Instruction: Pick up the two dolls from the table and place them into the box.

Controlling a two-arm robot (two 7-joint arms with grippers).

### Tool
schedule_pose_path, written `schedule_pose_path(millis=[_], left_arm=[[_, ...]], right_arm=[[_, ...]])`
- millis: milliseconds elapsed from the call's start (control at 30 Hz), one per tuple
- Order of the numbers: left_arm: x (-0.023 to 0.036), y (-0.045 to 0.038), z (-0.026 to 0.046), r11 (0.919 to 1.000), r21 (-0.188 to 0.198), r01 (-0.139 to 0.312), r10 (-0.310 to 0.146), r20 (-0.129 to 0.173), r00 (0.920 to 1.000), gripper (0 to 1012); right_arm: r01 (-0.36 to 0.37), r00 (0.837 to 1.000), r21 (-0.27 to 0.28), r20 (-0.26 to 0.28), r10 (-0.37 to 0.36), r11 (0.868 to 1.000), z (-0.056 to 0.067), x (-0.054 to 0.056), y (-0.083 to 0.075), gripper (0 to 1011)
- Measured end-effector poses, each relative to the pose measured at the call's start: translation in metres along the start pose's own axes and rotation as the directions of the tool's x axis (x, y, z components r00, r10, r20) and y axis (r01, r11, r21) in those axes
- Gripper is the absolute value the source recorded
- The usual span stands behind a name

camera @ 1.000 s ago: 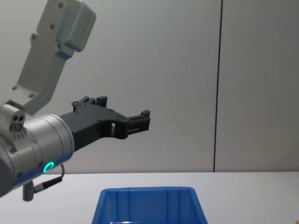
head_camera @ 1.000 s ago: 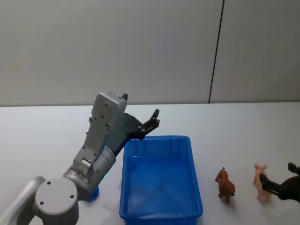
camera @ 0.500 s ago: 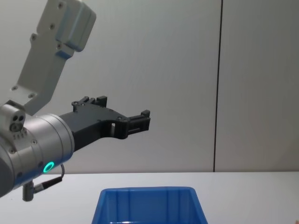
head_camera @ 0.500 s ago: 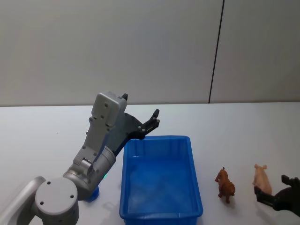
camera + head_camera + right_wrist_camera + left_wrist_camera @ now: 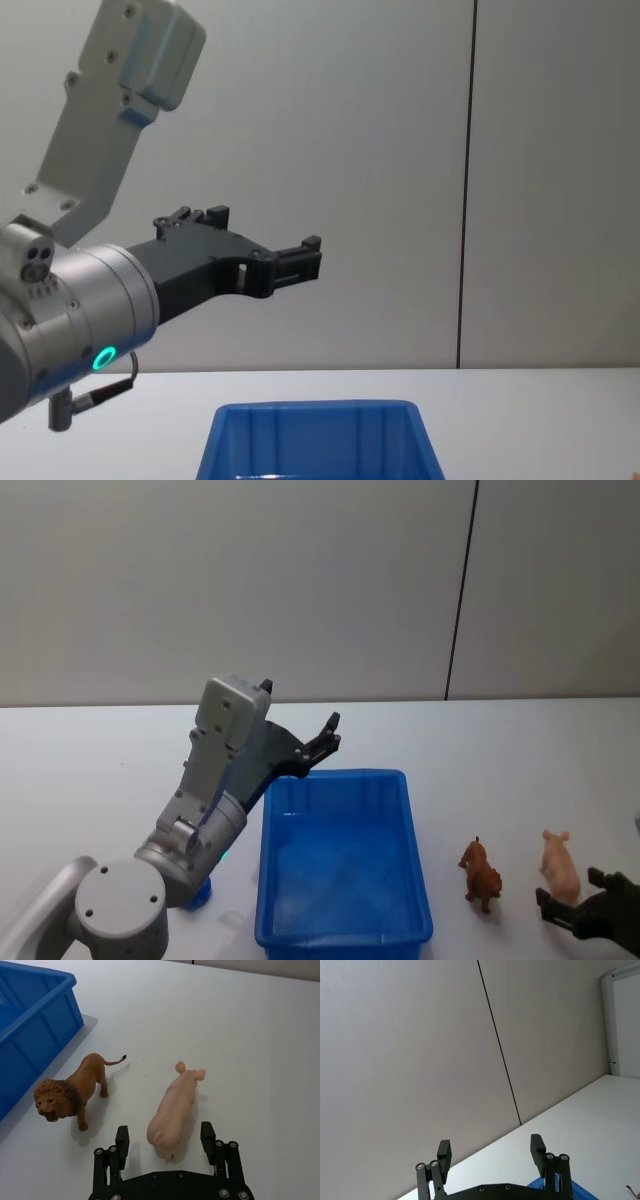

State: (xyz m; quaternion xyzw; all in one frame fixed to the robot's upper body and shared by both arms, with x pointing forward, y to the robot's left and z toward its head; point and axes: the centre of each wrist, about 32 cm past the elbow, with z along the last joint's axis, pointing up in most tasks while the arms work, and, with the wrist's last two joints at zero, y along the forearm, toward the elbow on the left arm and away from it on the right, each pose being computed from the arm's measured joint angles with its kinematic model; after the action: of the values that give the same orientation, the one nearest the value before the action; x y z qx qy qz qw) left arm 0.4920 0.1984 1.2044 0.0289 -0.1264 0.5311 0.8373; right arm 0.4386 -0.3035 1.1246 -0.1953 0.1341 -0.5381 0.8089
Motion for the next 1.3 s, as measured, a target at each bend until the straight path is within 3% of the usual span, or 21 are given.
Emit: schedule_pose_path(millis=[367, 633, 1033, 1300], left_arm=[[0.0000, 0.0000, 0.0000, 1.0000, 0.000, 0.000, 0.000, 0.000, 1.0000, 1001], [0.0000, 0.0000, 0.0000, 1.0000, 0.000, 0.000, 0.000, 0.000, 1.0000, 1001], [0.0000, 0.0000, 0.0000, 1.0000, 0.000, 0.000, 0.000, 0.000, 1.0000, 1001], [0.0000, 0.0000, 0.0000, 1.0000, 0.000, 0.000, 0.000, 0.000, 1.0000, 1001]], right_arm=[[-0.011, 1.000, -0.022, -0.013, 0.011, 1.000, -0.003, -0.002, 0.007, 591], [-0.009, 1.000, -0.009, -0.012, 0.009, 1.000, -0.002, -0.002, 0.009, 358], [-0.008, 1.000, 0.075, 0.026, 0.007, 0.997, 0.007, -0.003, 0.009, 350], [-0.064, 0.995, 0.175, 0.086, 0.050, 0.982, 0.025, -0.003, 0.008, 350]])
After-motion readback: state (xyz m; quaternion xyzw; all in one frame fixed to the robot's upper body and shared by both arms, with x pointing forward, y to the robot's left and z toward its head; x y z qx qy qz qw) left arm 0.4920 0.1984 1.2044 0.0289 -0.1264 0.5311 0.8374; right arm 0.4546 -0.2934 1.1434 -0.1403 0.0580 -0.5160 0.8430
